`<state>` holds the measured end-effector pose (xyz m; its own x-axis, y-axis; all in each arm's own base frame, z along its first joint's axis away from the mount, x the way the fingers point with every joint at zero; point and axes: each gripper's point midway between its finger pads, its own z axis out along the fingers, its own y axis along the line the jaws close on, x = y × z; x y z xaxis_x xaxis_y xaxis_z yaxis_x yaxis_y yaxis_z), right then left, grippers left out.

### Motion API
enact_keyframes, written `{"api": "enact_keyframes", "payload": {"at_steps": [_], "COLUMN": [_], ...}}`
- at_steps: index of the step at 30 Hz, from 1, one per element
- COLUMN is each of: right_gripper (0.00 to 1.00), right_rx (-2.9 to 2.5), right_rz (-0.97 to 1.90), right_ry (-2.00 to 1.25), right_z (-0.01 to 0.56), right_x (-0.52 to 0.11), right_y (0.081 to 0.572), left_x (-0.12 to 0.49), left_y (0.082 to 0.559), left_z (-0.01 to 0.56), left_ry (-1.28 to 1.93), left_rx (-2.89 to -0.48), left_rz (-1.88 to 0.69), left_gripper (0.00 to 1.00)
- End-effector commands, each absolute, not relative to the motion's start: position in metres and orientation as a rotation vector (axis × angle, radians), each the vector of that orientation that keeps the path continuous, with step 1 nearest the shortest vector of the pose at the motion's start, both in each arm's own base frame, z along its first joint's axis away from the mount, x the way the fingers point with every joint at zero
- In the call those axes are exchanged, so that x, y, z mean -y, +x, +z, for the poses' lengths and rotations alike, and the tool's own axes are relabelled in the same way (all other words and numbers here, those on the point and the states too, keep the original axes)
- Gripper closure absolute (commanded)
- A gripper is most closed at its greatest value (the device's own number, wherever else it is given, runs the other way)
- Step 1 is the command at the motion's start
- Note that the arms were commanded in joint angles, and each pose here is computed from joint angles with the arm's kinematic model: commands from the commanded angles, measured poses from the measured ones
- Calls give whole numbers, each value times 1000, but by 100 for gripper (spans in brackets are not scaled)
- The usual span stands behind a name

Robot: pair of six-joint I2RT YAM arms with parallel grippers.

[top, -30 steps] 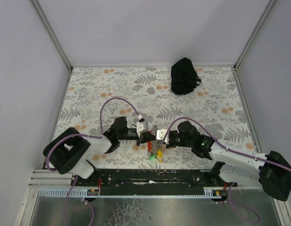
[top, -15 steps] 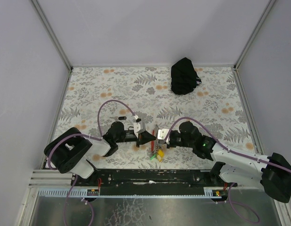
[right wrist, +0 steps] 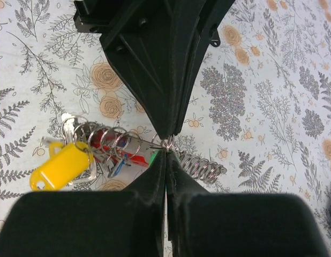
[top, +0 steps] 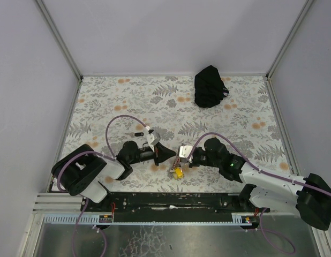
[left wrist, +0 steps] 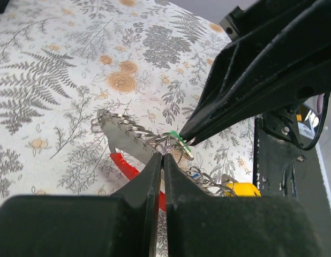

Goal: Put the keys on the keyring

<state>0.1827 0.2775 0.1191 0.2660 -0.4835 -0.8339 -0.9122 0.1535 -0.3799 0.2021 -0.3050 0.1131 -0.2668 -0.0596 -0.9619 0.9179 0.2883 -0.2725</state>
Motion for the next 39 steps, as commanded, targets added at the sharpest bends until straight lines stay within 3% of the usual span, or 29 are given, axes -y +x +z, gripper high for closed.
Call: {"api": "enact_keyframes", "payload": {"at_steps": [1,15,31,39], "right_gripper": [100,100,100,100], "right_rx": [-1287,-1297,-1297,-1271], "right_rz": [560,609,434,378], "right_ry": [-1461,-1532,-1497,-1493], "right_z": [139,125,140,151], "right_x": [-291,-307,-302,-297], "right_y": [182,174,193,198], "left_x": [285,283,276,274], "left_y": [235,246,236,215], "left_z": [132,157,156,150], "left_ry": [497,107,74,290], "left_rx": [-1559,-1520,-1508,-1480], "left_rz": [-1130,-1278,-1220,-1179], "left_gripper": [100,100,100,78]}}
